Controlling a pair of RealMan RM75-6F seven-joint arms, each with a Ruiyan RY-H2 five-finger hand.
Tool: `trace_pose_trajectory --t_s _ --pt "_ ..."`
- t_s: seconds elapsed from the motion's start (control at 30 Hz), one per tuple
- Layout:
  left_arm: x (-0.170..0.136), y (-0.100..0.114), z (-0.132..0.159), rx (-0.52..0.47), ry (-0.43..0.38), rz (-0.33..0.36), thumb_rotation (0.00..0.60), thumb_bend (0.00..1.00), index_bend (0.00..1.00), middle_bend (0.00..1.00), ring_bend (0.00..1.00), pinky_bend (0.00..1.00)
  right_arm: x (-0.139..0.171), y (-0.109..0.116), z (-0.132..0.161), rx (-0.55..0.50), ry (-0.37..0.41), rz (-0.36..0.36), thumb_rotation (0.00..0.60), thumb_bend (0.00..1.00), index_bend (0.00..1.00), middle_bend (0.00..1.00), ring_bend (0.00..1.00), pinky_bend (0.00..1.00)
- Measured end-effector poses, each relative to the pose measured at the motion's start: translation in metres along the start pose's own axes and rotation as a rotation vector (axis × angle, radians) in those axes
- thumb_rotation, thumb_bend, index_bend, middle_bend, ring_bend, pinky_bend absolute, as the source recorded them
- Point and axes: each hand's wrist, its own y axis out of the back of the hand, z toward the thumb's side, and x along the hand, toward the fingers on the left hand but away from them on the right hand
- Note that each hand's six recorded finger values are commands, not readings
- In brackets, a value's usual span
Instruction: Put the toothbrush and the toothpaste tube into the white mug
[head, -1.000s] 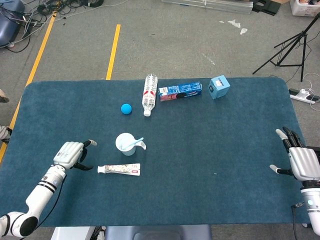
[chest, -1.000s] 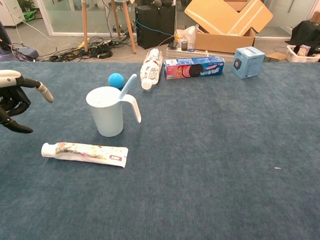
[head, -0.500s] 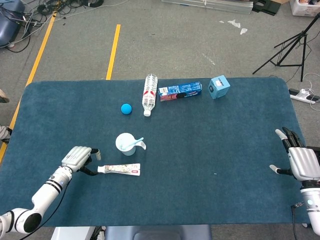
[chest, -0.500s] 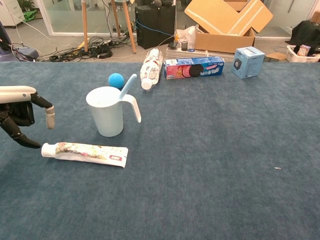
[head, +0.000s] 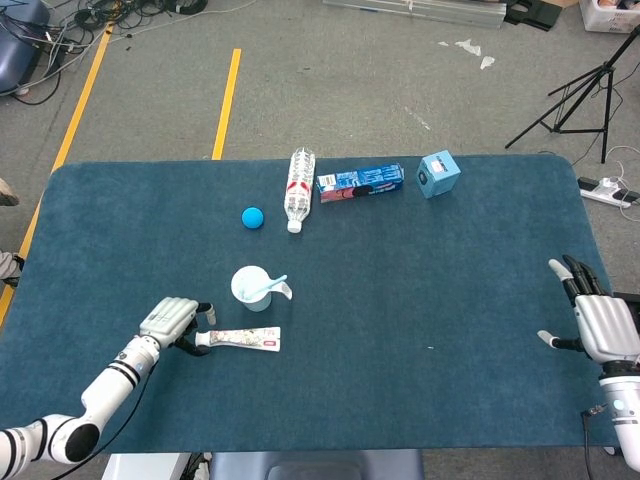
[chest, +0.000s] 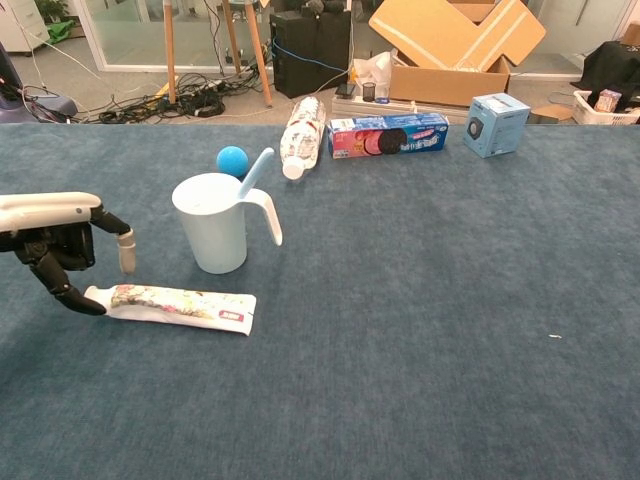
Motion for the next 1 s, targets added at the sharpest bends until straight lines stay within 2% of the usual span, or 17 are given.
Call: trace_pose_trajectory --t_s 0.23,0.43,0.63,1.0 --pt "0.011 -0.001 -0.003 0.001 0.028 0.022 0.6 0.0 0.47 1.0 1.0 1.0 0.0 0.001 0.0 -0.002 0.001 -0.002 0.6 0.01 0.11 0.02 0.01 0.4" --pt "0.015 -0.005 -0.006 -0.015 0.05 0.009 0.6 0.0 0.49 1.0 1.0 1.0 0.0 0.001 0.0 -0.002 0.0 -0.002 0.6 0.01 0.11 0.02 0.01 0.4" --pt "0.015 -0.004 -0.001 -0.042 0.039 0.001 0.6 0.0 0.49 1.0 1.0 1.0 0.0 0.0 -0.001 -0.001 -0.001 0.001 0.6 0.01 0.11 0.02 0.01 0.4" --pt "0.02 -0.011 0.007 -0.028 0.023 -0.018 0.6 0.0 0.5 1.0 1.0 1.0 -0.001 0.0 -0.001 -0.003 -0.002 0.002 0.6 0.01 0.11 0.02 0.01 0.4"
